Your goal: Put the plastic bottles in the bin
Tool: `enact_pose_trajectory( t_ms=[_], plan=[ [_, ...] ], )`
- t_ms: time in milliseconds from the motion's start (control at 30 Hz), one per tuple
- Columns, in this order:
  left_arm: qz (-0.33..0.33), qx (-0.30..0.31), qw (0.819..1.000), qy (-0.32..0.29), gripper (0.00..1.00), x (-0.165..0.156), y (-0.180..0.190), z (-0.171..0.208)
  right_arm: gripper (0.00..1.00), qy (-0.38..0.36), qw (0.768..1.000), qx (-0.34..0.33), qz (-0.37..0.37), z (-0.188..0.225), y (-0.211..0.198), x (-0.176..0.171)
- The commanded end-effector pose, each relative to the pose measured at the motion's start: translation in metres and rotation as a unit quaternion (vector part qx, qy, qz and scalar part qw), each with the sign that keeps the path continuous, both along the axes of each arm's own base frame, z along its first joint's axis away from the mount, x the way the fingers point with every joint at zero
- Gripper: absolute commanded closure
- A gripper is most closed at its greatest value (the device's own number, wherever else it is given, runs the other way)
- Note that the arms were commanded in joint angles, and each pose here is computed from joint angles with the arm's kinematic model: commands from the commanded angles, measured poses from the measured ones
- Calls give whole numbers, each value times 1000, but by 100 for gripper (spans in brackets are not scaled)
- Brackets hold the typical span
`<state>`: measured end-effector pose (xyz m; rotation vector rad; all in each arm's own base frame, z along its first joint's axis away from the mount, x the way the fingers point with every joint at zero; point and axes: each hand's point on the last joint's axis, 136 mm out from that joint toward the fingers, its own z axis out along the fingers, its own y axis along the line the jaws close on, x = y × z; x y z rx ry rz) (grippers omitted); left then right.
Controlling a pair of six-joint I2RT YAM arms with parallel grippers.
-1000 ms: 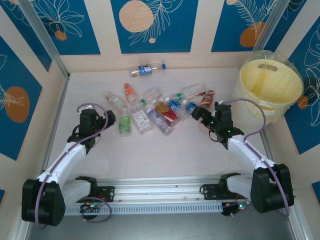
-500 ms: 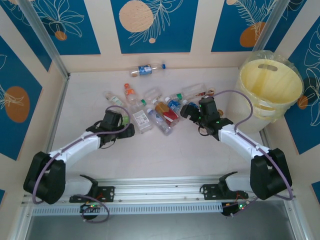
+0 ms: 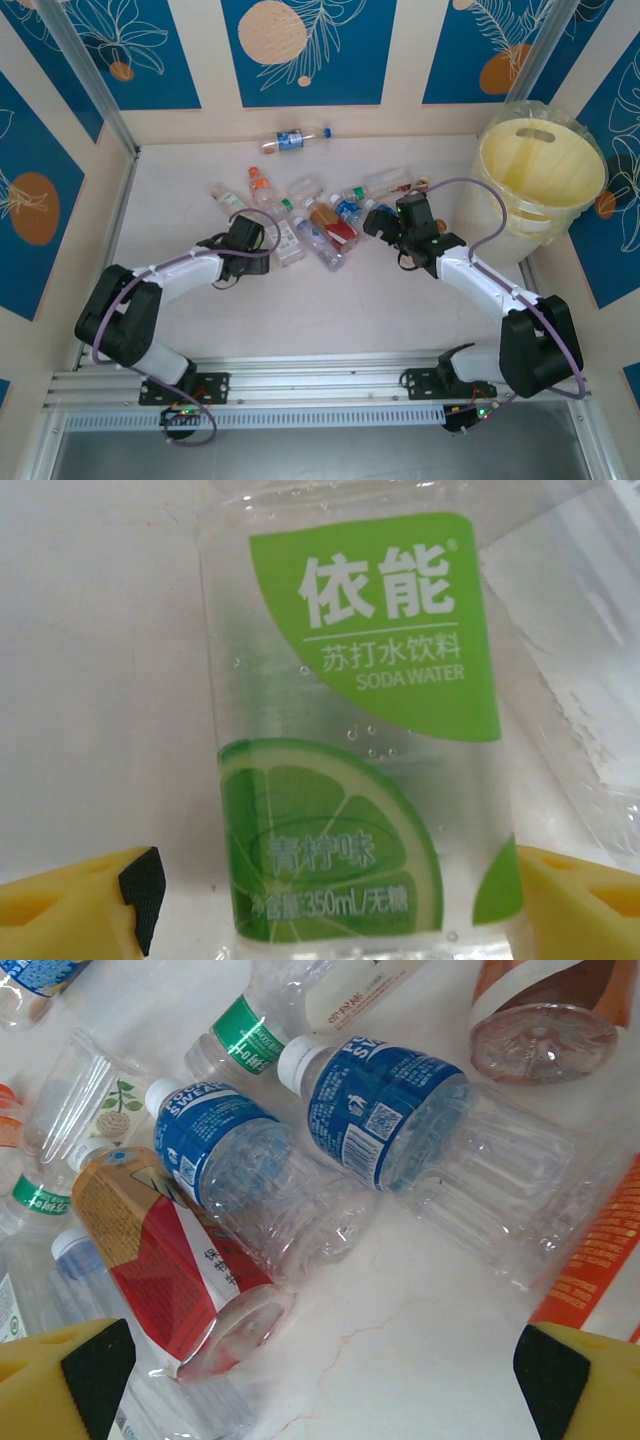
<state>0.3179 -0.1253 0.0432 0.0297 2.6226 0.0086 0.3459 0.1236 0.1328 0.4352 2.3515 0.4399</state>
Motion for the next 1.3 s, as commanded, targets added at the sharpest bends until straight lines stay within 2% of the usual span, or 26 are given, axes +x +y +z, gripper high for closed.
enact_pose_trajectory(
  t_ms=[0, 200, 400, 433, 500, 533, 600, 667, 733, 767, 800, 900, 1067, 1133, 1267],
  plan=[
    [-12, 10, 1000, -4, 28, 4, -3, -3, 0, -15, 1000, -11, 0, 13, -1, 5],
    [-24, 13, 1000, -8, 45, -1, -1, 5, 0, -33, 999, -5, 9, 24, 3, 7],
    [-52, -36, 998, -11, 63, -10, -15, 28, 0, -83, 994, 44, 56, 47, 23, 6],
    [-55, -38, 998, -12, 68, -12, -15, 35, 0, -93, 992, 55, 66, 54, 27, 5],
    [-41, -27, 999, -17, 85, -16, -7, 49, 0, -109, 988, 74, 85, 66, 34, 2],
    [-39, -25, 999, -23, 89, -17, -4, 58, 0, -117, 986, 82, 91, 73, 36, 0],
    [-51, -53, 997, -39, 90, -21, -10, 76, 0, -132, 981, 96, 103, 85, 40, -4],
    [-98, -126, 986, -56, 92, -26, -37, 95, 0, -144, 976, 114, 115, 96, 45, -8],
    [-176, -222, 956, -78, 92, -35, -76, 120, 0, -143, 971, 142, 129, 105, 52, -12],
    [-220, -262, 935, -92, 91, -43, -95, 134, 0, -137, 968, 158, 137, 109, 57, -14],
    [-255, -283, 918, -110, 91, -49, -110, 146, 0, -127, 964, 179, 149, 112, 64, -17],
    [-314, -269, 897, -154, 92, -57, -136, 158, 0, -94, 944, 236, 212, 126, 90, -28],
    [-346, -239, 888, -188, 94, -49, -164, 159, 0, -60, 904, 298, 300, 146, 127, -46],
    [-355, -241, 881, -202, 95, -47, -174, 163, 0, -53, 908, 298, 291, 144, 131, -46],
    [-366, -243, 874, -210, 95, -50, -185, 164, 0, 24, 946, 243, 215, 110, 121, -37]
  ],
)
